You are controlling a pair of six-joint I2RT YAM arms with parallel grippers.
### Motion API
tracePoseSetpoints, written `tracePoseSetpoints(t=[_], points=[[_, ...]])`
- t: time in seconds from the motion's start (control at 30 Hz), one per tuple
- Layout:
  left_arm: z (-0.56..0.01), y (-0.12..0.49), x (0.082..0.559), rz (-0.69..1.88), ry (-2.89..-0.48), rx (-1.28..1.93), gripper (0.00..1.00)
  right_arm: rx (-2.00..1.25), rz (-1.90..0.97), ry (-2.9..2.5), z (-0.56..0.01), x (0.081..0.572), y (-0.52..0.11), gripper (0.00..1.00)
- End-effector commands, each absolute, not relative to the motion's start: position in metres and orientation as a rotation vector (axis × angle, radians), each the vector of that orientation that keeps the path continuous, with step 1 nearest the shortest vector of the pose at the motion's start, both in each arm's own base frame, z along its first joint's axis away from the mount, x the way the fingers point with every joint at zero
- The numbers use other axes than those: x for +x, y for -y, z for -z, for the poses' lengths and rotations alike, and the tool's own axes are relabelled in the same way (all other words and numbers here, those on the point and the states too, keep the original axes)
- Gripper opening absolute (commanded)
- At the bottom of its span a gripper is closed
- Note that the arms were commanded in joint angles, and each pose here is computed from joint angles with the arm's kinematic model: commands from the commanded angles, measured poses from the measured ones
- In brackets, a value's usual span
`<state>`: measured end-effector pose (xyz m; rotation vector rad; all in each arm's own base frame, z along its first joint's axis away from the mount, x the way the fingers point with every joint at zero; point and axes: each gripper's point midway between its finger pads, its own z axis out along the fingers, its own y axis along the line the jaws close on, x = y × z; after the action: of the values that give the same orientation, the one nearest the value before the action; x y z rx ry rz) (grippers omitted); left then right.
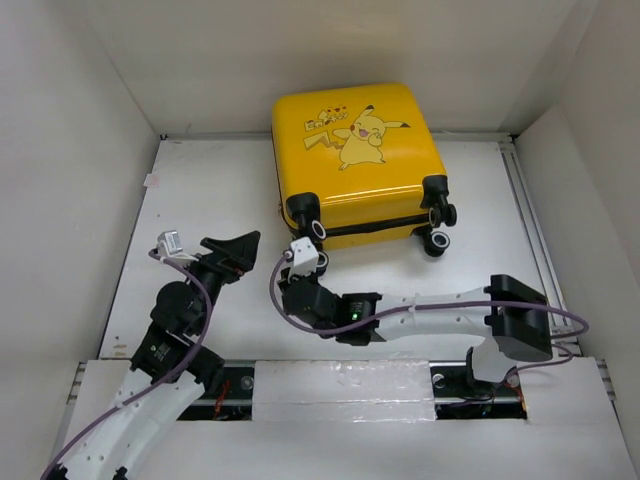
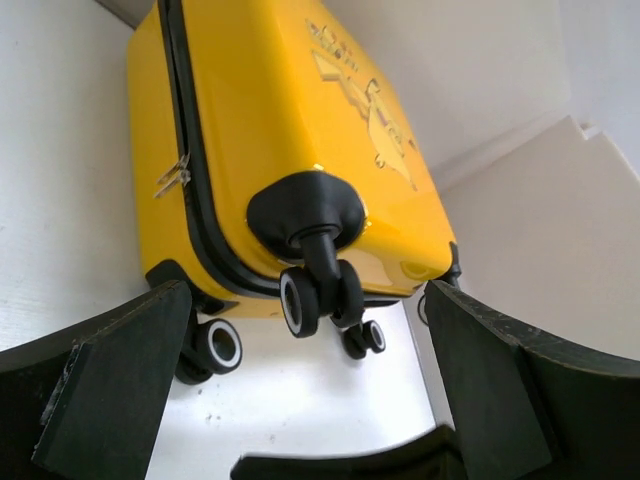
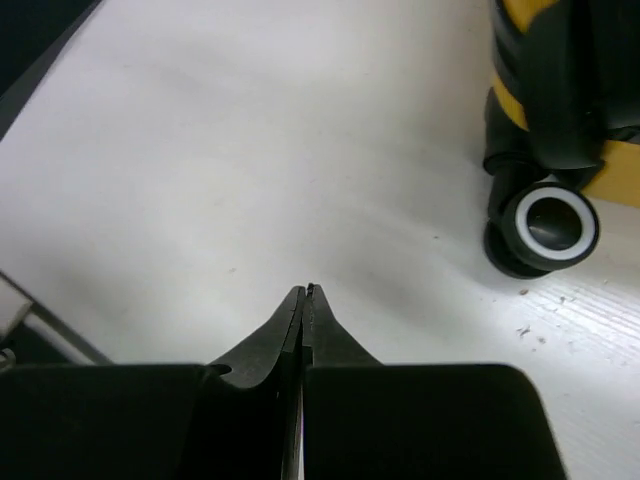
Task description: Pack the luggage
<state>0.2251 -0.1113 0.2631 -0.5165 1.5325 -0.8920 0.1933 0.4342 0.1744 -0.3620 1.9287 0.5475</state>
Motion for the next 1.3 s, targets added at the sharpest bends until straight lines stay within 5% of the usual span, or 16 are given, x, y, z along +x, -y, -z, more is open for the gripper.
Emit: tracePoseSetpoints(t=[0.0, 0.17, 0.3, 0.33, 0.4, 0.43, 0.8, 1.27], points=[[-0.299, 0.104, 0.218, 0.924, -1.452, -0.522, 0.99, -0.259, -0.607, -1.873, -0.207, 0.187, -0.432, 0.0], [-0.303, 0.098, 0.213, 0.91, -1.446, -0.537, 0.99, -0.278, -0.627, -1.838, -0.232, 0.163, -0.419, 0.0], [-0.298, 0.097, 0.212, 0.871, -1.504, -0.532, 0.99, -0.316, -0.606, -1.823, -0.259, 0.155, -0.381, 0.35], [-0.291, 0.097, 0.213, 0.849, -1.531, -0.526, 0.99, -0.316, -0.645, -1.813, -0.274, 0.148, -0.367, 0.57], [-0.296, 0.097, 0.209, 0.856, -1.542, -0.516, 0.99, -0.388, -0.612, -1.833, -0.277, 0.138, -0.344, 0.79], [-0.291, 0.098, 0.206, 0.835, -1.574, -0.493, 0.99, -0.404, -0.615, -1.846, -0.273, 0.131, -0.334, 1.0], [-0.284, 0.089, 0.194, 0.781, -1.616, -0.457, 0.99, -0.405, -0.846, -1.805, -0.268, 0.102, -0.238, 1.0], [-0.261, 0.115, 0.215, 0.859, -1.624, -0.438, 0.99, -0.452, -0.704, -1.801, -0.249, 0.113, -0.256, 1.0]])
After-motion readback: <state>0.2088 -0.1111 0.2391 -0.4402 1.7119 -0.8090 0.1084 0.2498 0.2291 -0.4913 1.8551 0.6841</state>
